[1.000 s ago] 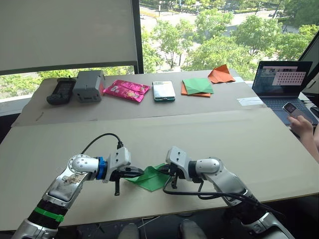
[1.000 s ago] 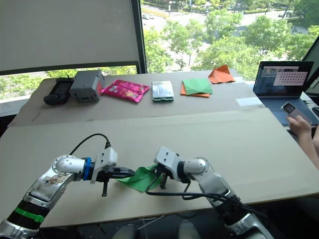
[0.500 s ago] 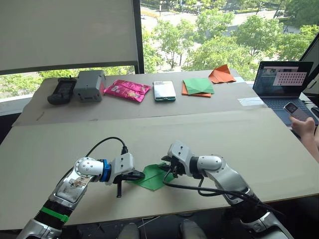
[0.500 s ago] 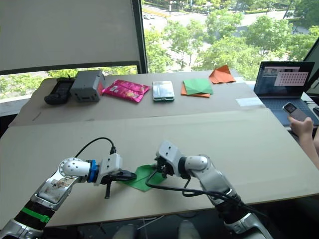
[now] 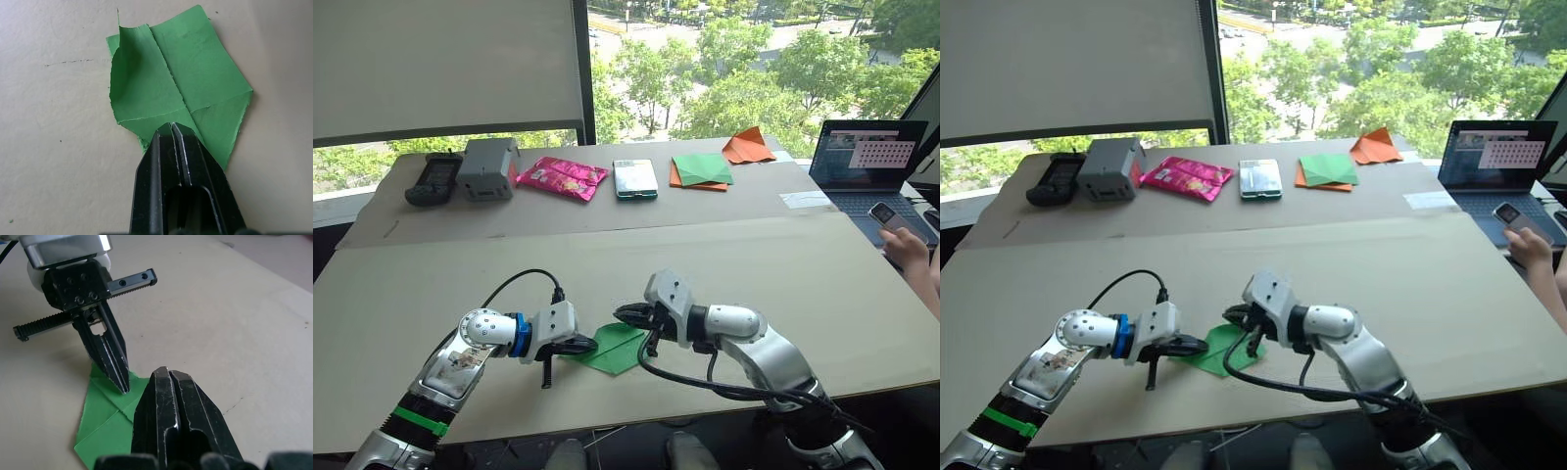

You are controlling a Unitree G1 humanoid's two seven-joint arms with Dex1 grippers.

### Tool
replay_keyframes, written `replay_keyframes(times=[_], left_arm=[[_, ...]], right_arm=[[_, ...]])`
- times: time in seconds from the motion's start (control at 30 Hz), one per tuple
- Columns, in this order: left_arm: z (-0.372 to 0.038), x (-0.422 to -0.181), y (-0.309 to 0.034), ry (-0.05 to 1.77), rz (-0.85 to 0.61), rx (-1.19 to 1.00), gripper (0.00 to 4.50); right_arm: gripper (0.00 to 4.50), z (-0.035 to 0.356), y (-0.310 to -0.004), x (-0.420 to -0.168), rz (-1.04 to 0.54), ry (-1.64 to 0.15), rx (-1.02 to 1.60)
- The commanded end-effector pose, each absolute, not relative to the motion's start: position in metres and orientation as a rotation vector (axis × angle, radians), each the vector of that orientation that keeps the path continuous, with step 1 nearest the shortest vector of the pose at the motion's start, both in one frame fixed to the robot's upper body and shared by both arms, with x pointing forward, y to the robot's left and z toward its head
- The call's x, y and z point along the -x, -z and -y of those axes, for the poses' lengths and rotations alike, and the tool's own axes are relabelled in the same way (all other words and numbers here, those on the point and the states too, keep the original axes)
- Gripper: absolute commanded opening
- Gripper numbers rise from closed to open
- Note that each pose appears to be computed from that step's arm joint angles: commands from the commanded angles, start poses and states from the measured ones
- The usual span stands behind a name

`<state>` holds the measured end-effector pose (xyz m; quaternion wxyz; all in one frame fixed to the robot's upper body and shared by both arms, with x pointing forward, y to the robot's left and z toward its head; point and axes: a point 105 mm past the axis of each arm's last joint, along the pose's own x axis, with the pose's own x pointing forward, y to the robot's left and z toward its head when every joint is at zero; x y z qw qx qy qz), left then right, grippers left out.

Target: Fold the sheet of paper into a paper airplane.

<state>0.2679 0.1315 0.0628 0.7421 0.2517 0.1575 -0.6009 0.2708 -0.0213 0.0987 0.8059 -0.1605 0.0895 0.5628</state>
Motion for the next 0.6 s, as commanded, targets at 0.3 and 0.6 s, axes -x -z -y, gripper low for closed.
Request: replay_keyframes(times=[0.3,0.6], left_arm=[[-0.137,-0.268,-0.061,1.308,-0.365,-0.593,0.00],[-0.138,-0.268,-0.061,1.311,-0.366,-0.599,0.00]], right_arm=[[0.04,0.022,-0.076,-0.294,-0.222,-1.122,0.371],[0.04,0.034,-0.065,-0.311,-0.269,-0.994,0.336]])
